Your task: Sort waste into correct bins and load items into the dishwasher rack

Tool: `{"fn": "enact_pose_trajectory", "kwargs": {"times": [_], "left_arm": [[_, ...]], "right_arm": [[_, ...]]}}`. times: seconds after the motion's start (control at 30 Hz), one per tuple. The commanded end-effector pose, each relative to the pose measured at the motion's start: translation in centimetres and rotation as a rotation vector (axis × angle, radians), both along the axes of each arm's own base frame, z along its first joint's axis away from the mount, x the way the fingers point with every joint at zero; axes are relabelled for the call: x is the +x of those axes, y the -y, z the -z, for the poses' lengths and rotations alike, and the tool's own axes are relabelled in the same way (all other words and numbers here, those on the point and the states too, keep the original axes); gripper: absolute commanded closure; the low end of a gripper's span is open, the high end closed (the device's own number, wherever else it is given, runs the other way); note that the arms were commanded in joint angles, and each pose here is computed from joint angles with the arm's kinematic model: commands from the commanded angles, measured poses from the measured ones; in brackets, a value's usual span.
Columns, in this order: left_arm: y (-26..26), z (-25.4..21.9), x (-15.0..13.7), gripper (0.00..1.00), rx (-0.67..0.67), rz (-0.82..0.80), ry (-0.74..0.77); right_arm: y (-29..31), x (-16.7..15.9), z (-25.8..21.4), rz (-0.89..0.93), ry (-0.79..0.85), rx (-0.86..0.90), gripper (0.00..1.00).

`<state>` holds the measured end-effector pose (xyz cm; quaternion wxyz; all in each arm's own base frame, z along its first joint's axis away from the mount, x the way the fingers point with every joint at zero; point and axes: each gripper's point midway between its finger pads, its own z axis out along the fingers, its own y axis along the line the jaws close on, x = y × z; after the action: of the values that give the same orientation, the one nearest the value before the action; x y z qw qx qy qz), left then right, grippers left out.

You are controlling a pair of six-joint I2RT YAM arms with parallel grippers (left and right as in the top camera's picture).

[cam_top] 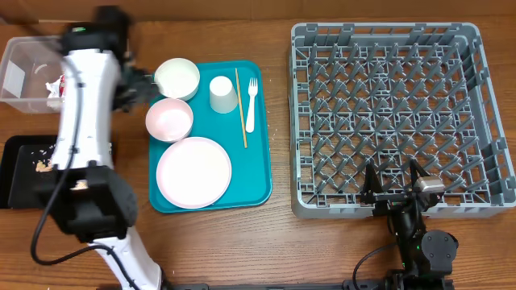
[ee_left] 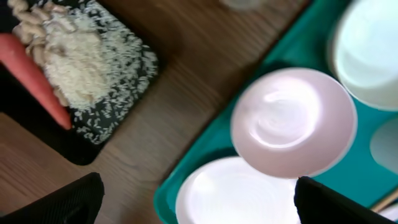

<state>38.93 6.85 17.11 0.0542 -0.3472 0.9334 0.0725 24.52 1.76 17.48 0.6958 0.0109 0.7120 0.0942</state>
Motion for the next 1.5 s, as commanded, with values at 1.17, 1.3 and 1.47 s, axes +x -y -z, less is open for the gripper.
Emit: {"fn": "enact_pose_trajectory", "kwargs": {"times": [1.17, 1.3, 1.47], "left_arm": [[-10.5, 0.3, -1.6, 0.0, -0.102, -0.429, 0.11], [-10.4, 0.3, -1.4, 0.0, -0.104, -0.431, 0.115], [-10.4, 0.3, -1.4, 0.0, -0.104, -0.43, 0.115]], "right_arm": [[-6.8, -4.0, -8.7, -0.505, 0.201, 0.483, 0.0], [-6.6, -5.7, -12.4, -0.533, 0.344, 0.456, 0.0], [-6.0, -8.1, -19.1, -0.5, 0.51, 0.366, 0.0]]}}
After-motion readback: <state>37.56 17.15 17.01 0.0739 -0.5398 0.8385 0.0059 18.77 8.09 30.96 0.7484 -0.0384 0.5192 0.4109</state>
